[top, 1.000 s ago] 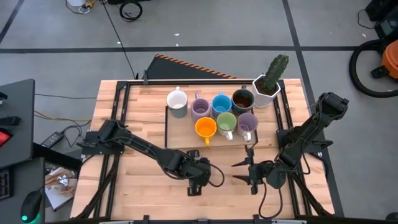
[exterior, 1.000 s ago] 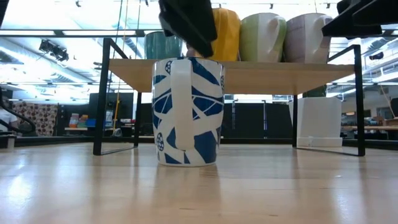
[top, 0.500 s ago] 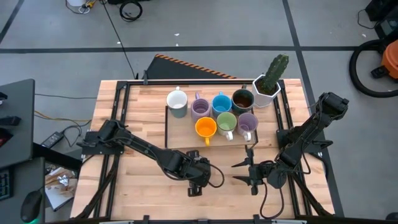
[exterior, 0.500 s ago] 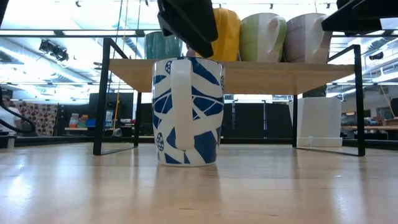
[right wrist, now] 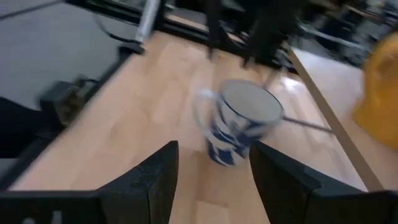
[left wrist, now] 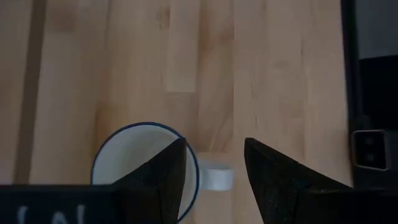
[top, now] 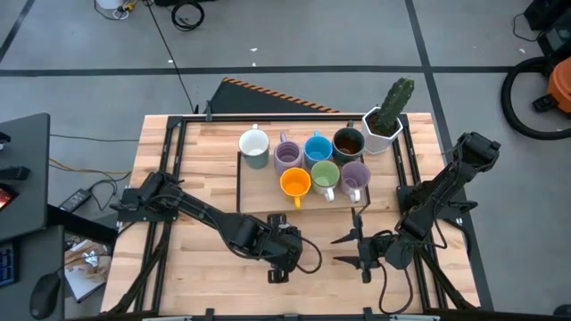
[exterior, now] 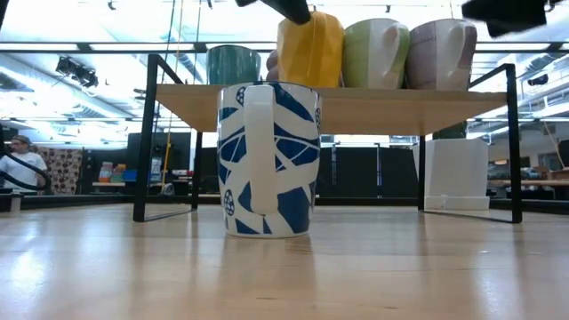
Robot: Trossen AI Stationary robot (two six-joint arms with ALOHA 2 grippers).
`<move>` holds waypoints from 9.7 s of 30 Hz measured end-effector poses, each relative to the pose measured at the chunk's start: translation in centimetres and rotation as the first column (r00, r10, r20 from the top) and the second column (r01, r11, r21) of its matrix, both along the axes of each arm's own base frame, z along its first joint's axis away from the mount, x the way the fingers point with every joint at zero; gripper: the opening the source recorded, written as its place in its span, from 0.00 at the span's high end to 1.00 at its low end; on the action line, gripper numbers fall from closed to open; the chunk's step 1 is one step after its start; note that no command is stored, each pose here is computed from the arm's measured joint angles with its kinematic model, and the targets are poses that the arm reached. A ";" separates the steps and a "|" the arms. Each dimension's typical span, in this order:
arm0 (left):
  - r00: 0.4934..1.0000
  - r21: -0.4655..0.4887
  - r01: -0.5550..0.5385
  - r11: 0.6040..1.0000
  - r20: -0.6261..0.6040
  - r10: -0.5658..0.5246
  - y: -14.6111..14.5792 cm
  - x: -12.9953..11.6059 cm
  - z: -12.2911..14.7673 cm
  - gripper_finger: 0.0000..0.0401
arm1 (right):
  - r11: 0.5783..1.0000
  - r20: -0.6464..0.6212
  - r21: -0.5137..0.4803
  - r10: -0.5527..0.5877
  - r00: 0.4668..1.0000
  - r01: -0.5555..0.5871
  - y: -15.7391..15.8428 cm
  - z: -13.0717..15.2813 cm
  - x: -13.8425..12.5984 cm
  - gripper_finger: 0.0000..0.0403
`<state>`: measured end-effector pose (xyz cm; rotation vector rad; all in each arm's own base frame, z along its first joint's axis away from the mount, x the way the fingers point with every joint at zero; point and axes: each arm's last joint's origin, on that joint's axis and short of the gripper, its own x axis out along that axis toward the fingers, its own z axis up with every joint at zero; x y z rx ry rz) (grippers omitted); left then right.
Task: Place coffee mugs
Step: Put the white mug on the shelf, then return to Home Position
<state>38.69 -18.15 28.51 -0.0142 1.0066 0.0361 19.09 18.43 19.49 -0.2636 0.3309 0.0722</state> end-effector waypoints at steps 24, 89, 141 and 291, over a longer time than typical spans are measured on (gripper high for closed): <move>0.989 0.036 -0.142 0.989 0.038 0.141 -0.6 1.1 -2.2 0.58 | 0.936 0.003 -0.225 0.278 0.961 -0.270 -0.5 4.0 -3.7 0.52; 0.909 0.200 0.256 0.946 -0.383 -0.165 -1.0 1.5 -6.7 0.56 | 0.960 0.010 -0.119 0.256 0.967 -0.253 -2.4 4.1 -2.3 0.53; 0.882 0.149 0.291 0.945 -0.424 -0.204 -2.0 -1.9 -3.0 0.93 | 0.961 0.017 -0.081 0.266 0.964 -0.263 -2.3 4.2 -2.3 0.53; 0.990 0.225 0.081 0.971 -0.133 -0.052 13.6 -8.1 12.1 0.48 | 0.971 0.084 -0.027 0.239 0.967 -0.238 -1.8 4.5 -1.8 0.53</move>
